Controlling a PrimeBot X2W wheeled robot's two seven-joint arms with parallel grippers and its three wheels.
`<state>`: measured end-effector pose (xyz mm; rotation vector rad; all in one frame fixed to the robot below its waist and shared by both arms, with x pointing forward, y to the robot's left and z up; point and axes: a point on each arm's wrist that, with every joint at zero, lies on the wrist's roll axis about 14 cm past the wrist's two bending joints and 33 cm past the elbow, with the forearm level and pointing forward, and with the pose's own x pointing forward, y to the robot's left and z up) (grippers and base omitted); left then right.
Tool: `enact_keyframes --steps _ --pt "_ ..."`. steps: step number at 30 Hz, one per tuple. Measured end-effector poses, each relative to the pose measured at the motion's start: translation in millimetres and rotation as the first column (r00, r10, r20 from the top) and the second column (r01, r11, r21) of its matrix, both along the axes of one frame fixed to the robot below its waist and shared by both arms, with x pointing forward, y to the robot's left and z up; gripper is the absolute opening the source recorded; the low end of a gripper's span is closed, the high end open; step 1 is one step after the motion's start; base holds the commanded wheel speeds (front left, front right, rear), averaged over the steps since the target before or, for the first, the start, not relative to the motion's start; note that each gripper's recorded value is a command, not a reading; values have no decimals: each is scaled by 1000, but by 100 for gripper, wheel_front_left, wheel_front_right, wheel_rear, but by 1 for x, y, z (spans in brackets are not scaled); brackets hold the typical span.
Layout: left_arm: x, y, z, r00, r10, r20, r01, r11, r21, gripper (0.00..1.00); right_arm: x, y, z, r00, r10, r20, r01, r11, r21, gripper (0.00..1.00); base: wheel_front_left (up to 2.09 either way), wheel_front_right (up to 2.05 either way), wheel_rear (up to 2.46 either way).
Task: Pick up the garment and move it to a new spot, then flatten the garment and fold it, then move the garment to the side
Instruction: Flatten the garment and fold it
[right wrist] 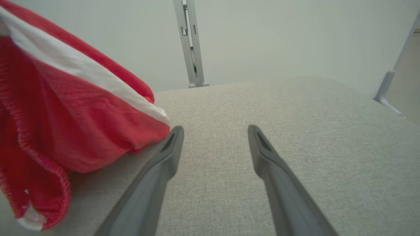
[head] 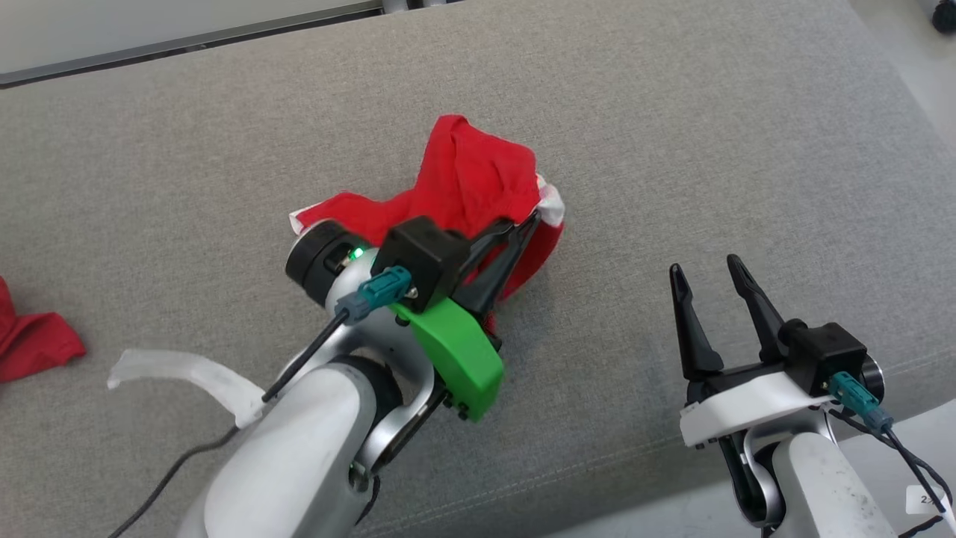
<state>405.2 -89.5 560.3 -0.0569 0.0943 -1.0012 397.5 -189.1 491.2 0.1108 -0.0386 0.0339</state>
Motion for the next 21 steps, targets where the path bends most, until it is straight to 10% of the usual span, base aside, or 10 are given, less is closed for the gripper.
enact_keyframes --steps 8,21 --pt "9 -14 40 995 -53 84 58 997 -52 0 -2 -12 0 999 -37 -2 37 999 10 100 0 0 0" --pt "46 112 -59 918 321 -233 -316 947 60 0 11 0 -8 1000 -3 -16 3 1000 18 100 0 0 0"
